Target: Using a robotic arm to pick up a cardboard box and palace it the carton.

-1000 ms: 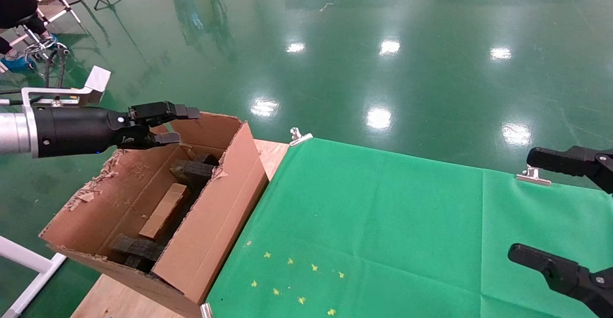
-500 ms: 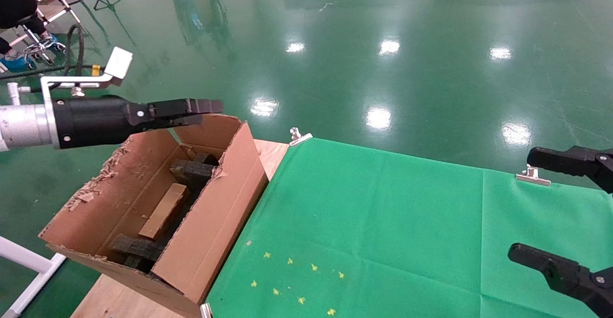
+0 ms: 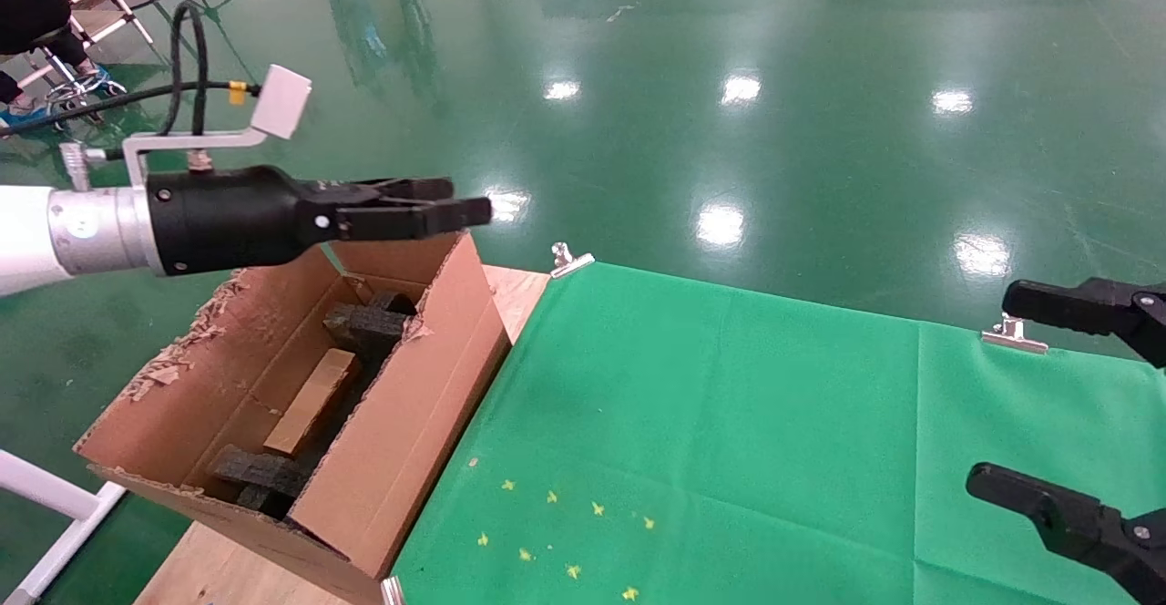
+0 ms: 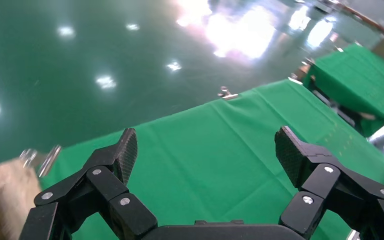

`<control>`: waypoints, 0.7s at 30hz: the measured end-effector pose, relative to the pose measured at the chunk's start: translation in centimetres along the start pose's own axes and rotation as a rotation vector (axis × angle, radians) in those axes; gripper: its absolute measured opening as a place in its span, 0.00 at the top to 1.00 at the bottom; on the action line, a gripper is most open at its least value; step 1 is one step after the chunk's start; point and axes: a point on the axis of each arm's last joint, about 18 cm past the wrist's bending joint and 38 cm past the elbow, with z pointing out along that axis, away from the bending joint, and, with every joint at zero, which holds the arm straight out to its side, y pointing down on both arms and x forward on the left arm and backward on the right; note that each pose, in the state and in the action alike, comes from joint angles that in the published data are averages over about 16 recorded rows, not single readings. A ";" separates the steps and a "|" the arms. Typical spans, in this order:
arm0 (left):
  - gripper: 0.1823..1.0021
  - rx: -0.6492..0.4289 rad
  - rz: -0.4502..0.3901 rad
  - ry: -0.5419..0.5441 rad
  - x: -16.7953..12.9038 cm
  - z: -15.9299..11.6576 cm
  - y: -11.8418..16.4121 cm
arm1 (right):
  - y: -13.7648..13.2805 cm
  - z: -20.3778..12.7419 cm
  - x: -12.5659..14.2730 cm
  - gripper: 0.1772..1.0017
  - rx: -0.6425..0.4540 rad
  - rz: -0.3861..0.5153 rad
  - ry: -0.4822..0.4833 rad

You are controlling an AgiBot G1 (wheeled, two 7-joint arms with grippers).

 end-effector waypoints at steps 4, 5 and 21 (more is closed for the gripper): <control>0.00 0.013 0.084 0.064 1.8 1.0 0.1 | 0.0 0.0 0.0 0.00 0.000 0.000 0.000; 0.00 0.017 0.104 0.081 2.2 1.2 0.1 | 0.0 0.0 0.0 0.00 0.000 0.000 0.000; 0.00 0.105 0.391 0.379 11.1 3.6 1.8 | 0.0 0.0 0.0 0.00 0.000 0.000 0.000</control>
